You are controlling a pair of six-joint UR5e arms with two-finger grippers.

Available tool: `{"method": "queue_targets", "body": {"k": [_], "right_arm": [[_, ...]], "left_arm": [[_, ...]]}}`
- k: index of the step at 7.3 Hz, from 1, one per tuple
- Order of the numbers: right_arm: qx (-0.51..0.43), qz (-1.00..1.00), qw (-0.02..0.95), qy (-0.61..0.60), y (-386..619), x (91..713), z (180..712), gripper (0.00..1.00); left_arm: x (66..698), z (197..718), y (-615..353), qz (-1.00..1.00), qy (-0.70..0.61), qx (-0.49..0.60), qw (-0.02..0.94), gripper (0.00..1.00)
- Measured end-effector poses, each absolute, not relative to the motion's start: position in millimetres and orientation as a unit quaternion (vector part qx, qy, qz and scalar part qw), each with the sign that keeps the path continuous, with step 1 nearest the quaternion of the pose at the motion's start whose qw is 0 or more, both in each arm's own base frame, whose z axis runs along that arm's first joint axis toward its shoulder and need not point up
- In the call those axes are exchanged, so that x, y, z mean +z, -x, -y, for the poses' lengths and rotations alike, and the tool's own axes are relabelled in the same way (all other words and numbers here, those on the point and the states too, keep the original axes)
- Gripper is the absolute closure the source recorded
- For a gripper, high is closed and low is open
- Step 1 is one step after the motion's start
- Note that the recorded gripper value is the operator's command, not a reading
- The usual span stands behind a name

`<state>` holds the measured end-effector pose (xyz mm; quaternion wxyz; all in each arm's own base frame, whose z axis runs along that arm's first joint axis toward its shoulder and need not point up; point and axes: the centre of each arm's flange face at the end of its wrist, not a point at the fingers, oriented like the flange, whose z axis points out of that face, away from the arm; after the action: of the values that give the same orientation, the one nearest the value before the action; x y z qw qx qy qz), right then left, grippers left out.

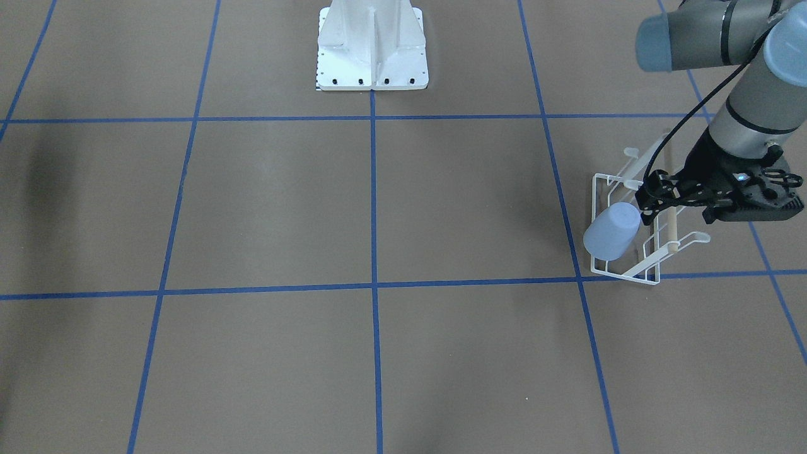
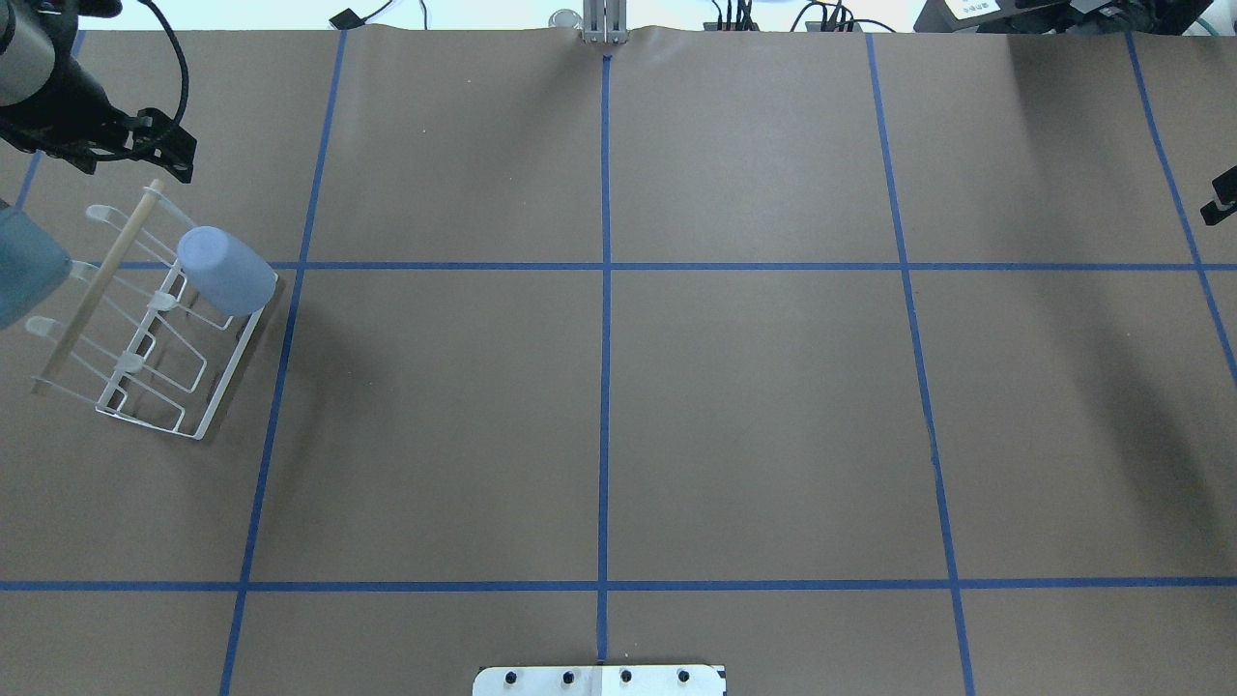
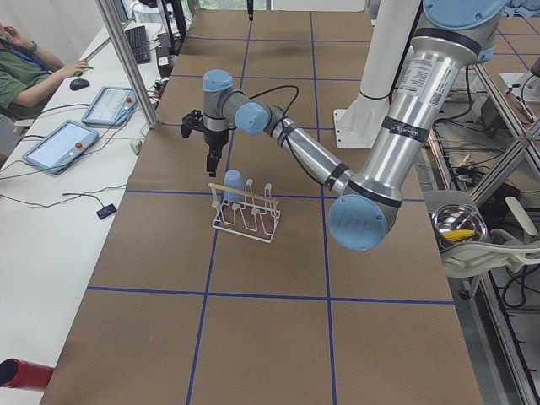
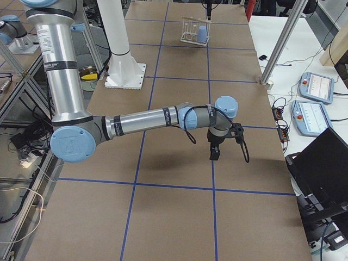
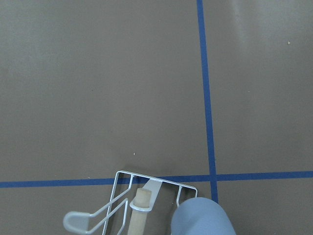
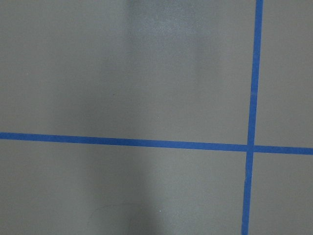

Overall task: Hang cup on cup holder
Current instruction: 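Lower the cup with the left gripper onto a peg of the wire rack, then open the left gripper and raise it away from the cup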

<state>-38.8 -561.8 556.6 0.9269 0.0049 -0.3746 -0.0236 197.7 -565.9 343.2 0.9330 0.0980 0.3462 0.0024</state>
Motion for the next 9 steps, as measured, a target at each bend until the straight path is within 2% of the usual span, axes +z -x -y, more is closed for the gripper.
{"method": "queue_targets", "body": {"k": [2,4,9], "right_arm": [[-0.022,0.375,0.927,-0.002,36,561,559,0.0],[-0.014,0.375,0.927,0.005,29,573,551,0.0],[0.027,0.376,0.926,0.02,-10,603,525,0.0]], "left_arm": [[347,558,-174,-0.343,-0.114,0.018,0.932,0.02],[380,550,-132,-0.34,-0.103,0.007,0.935,0.02],[530,547,32,-0.321,-0.067,0.031,0.944,0.02]]}}
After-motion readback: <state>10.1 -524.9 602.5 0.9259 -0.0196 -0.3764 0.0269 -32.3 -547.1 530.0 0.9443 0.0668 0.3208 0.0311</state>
